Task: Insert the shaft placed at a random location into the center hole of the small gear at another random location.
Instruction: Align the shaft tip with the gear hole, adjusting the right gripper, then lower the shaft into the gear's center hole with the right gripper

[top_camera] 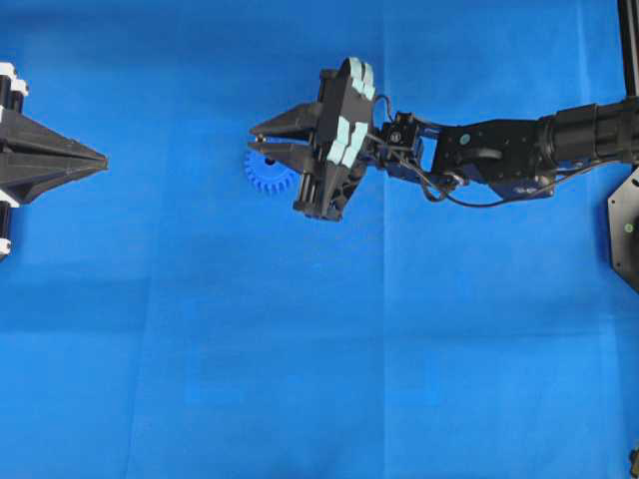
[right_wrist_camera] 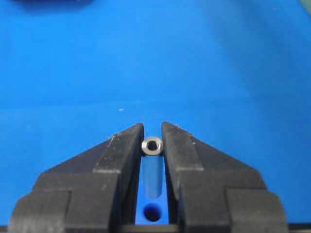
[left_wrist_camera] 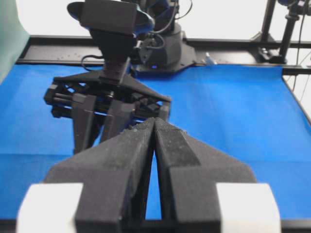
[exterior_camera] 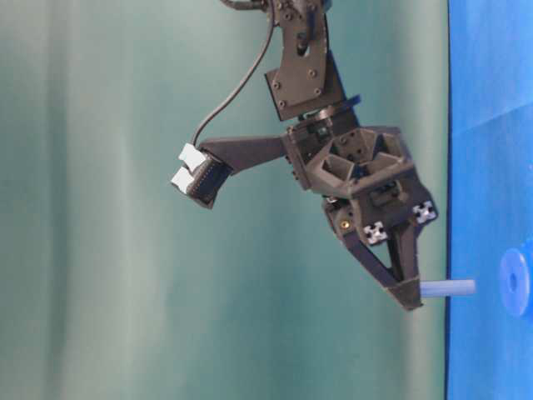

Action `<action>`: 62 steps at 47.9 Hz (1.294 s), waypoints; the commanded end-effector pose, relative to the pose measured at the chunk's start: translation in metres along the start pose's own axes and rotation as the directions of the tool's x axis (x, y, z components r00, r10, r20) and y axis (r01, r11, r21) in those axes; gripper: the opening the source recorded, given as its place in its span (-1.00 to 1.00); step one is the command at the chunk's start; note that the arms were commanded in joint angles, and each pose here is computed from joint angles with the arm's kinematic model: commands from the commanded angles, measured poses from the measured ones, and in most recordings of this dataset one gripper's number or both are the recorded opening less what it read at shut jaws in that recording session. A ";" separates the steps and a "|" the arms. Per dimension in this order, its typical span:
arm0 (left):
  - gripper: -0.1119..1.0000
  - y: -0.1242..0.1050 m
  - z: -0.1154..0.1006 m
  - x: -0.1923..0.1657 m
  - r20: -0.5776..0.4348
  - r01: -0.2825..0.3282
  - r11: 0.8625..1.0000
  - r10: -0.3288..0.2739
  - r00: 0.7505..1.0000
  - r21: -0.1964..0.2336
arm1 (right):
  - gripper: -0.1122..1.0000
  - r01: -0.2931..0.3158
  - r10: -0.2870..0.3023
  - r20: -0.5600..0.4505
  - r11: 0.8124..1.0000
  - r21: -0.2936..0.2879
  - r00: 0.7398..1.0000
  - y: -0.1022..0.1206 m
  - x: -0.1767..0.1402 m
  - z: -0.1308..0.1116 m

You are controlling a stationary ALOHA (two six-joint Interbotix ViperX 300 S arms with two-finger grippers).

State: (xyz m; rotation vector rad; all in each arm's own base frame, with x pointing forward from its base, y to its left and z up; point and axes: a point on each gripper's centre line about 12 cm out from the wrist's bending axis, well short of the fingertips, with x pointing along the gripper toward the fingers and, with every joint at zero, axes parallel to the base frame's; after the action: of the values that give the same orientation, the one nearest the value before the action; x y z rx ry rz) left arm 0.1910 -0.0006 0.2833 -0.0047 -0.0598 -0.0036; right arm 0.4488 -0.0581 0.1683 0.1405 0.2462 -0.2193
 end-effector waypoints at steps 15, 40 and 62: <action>-0.80 0.000 0.004 0.001 0.014 0.000 1.000 0.000 1.000 0.000 | -0.75 -0.001 0.001 0.033 1.000 0.001 0.999 0.002 0.001 -0.004; -0.80 0.000 0.004 0.001 0.014 0.000 1.000 0.000 1.000 0.000 | -0.75 0.010 -0.010 0.013 1.000 -0.004 1.000 -0.001 0.009 -0.021; -0.80 0.000 0.004 0.001 0.012 0.000 1.000 0.000 1.000 -0.002 | -0.75 0.011 -0.011 0.002 1.000 -0.005 1.000 -0.002 0.008 -0.025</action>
State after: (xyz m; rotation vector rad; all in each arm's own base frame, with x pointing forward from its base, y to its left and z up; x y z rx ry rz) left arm 0.1910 -0.0003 0.2834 -0.0078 -0.0614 -0.0022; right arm 0.4498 -0.0572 0.1353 0.1316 0.2641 -0.2288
